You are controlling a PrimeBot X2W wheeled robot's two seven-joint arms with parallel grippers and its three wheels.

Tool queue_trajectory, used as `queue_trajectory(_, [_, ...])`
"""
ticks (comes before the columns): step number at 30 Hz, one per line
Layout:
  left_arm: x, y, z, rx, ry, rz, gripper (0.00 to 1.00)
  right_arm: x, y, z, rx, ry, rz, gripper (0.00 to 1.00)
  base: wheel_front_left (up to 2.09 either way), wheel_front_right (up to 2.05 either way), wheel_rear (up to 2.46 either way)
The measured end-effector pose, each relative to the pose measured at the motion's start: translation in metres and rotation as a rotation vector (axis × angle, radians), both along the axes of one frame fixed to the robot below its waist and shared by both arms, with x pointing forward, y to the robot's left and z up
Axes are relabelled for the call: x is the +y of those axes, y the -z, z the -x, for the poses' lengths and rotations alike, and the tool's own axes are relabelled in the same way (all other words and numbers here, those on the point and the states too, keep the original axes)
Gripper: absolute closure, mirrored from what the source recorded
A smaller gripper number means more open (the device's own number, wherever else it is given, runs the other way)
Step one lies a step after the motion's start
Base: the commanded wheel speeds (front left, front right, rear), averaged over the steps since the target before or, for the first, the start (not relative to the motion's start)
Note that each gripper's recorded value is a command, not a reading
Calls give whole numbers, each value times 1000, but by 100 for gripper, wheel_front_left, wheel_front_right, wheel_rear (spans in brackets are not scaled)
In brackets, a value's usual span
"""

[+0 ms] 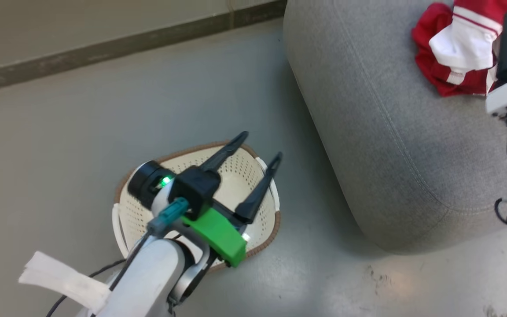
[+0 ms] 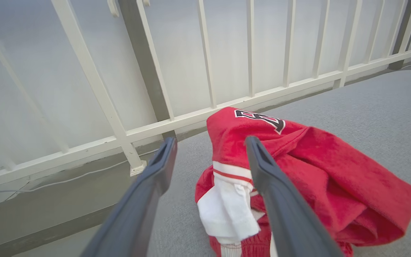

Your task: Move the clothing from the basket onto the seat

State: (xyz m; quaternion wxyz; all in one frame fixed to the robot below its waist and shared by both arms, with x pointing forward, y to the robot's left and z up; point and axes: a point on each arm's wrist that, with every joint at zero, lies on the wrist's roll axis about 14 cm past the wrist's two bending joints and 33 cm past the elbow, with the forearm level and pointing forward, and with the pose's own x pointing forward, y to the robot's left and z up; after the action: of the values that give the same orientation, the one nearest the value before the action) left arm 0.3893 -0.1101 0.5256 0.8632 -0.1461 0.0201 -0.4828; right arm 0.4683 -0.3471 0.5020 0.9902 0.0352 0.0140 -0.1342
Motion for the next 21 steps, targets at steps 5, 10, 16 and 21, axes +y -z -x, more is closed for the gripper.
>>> queue_trajectory(5, [24,-1,-7,7,-122,-18,0,27,-2,10,-20,-65,-10,0,0,0,0])
queue_trajectory(10, [52,-11,-17,-10,-252,-10,0,58,-2,14,-42,-135,-30,0,0,0,0])
queue_trajectory(16, [89,-19,-23,-5,-391,15,0,111,-15,11,-94,-268,-35,0,0,0,0])
queue_trajectory(21, [115,-19,-23,1,-481,17,0,146,-18,16,-109,-353,-39,0,0,0,0])
